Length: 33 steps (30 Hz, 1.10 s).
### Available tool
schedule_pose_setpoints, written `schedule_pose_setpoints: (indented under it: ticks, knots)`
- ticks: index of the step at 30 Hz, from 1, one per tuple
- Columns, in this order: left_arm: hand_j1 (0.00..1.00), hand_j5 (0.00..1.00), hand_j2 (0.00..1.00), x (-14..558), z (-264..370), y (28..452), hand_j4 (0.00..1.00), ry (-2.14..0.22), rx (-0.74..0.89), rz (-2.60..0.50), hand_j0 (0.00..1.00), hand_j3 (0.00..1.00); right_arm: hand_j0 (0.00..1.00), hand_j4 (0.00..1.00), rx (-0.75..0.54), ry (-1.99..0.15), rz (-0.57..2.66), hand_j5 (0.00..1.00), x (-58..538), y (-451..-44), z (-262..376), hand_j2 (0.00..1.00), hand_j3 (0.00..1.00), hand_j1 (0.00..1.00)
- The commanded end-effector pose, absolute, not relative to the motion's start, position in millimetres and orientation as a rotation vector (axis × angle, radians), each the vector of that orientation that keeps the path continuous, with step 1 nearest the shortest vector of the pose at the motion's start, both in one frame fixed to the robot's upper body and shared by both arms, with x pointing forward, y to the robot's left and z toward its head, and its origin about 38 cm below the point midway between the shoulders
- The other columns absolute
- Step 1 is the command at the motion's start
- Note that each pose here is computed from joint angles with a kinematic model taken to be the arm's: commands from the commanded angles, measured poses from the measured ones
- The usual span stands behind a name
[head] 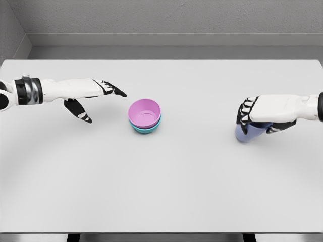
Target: Stacking bowl and cup with both arms
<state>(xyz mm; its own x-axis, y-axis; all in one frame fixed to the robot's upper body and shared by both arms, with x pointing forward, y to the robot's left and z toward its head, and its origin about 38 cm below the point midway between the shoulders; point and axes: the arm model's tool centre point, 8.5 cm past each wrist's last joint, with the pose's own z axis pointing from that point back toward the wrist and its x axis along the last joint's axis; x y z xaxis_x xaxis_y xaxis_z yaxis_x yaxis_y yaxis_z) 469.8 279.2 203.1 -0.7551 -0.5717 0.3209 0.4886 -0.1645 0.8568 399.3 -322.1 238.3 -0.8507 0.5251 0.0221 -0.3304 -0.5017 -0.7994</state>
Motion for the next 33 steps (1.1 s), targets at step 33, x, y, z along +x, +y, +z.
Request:
schedule_pose_setpoints:
  ticks: [33]
  knots:
    - [1.00,1.00,1.00,470.0,203.8,280.8,1.00,-1.413,0.100,-1.969,1.00,1.00,0.46,0.46,-0.341,-1.515,2.294,0.46,437.4,-246.3,286.0,0.46,0.46,0.46]
